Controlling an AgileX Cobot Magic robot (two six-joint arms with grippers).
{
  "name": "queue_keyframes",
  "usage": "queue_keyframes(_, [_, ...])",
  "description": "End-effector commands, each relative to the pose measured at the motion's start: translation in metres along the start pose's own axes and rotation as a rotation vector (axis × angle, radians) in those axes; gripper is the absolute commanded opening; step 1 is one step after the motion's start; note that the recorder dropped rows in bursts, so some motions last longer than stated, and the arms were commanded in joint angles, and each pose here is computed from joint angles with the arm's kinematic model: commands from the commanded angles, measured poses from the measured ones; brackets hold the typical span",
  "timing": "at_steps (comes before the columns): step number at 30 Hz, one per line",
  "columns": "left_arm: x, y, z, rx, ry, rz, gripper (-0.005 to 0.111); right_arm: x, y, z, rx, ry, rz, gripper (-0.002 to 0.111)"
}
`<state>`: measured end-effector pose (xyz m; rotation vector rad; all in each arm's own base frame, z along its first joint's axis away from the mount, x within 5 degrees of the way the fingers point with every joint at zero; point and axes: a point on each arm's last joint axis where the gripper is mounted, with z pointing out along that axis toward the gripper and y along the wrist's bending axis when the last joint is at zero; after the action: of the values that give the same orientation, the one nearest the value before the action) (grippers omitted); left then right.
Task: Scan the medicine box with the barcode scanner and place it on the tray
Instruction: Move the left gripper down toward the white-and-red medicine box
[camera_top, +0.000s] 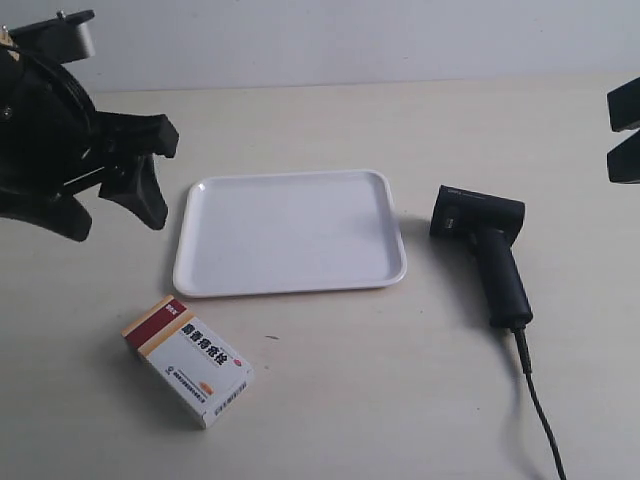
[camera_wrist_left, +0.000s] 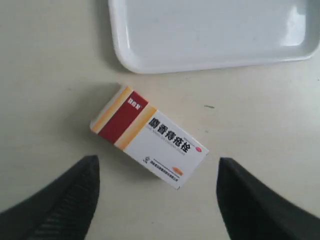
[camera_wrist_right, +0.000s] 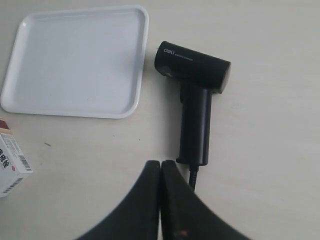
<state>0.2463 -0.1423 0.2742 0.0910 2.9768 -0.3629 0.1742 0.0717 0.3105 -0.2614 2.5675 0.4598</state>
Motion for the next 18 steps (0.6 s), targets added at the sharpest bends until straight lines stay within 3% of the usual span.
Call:
queue_keyframes(1, [0.002,-0.003,0.017,-0.016,0.127,-0.206,0.075,-0.003,0.001,0.0,-0.003,-0.017,-0.024,0.0])
queue_keyframes(5, [0.0,-0.009,0.038,0.003,0.226,-0.306,0.082,-0.003,0.001,0.0,-0.006,-0.017,-0.044,0.0])
queue_keyframes(10, [-0.002,-0.001,0.057,-0.127,0.259,-0.433,0.082,-0.003,0.001,0.0,-0.008,-0.022,-0.047,0.0])
queue_keyframes(18, [0.005,-0.015,0.072,-0.167,0.29,-0.491,0.082,-0.003,0.001,0.0,-0.006,-0.014,-0.075,0.0])
